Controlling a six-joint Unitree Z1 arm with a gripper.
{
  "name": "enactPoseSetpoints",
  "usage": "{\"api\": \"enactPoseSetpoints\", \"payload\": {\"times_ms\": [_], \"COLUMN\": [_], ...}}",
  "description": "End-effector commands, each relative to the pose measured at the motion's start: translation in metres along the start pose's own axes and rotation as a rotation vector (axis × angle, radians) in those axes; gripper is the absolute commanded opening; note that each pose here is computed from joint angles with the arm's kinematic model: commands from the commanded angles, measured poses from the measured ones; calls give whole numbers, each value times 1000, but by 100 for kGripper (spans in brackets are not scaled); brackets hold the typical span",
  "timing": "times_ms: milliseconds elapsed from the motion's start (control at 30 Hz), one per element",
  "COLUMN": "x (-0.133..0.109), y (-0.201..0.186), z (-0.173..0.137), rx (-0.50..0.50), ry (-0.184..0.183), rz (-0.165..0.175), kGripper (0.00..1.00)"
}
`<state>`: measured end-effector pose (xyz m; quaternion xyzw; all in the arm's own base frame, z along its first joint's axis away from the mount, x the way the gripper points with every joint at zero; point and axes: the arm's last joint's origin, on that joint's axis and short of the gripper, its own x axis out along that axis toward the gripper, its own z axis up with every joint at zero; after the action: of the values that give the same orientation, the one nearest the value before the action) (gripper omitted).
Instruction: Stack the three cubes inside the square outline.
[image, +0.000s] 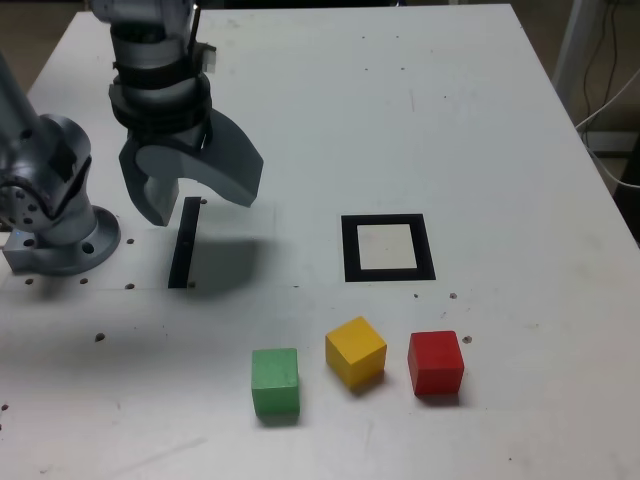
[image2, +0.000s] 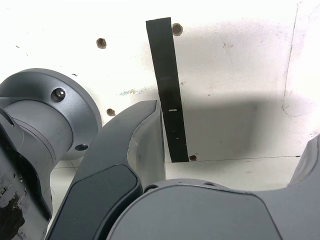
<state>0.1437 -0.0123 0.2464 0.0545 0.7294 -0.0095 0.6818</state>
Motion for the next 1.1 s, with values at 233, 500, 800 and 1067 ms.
{"api": "enactPoseSetpoints", "payload": {"times_ms": [233, 500, 800, 1067], "x": [-7, -32, -87, -118], "y": [0, -2, -28, -73], "z": [1, 27, 85, 124], "rx": [-3, -6, 88, 85], "ry": [-39, -96, -181, -252], "rz": [-1, -72, -88, -64], "kGripper": [99, 99, 99, 99]}}
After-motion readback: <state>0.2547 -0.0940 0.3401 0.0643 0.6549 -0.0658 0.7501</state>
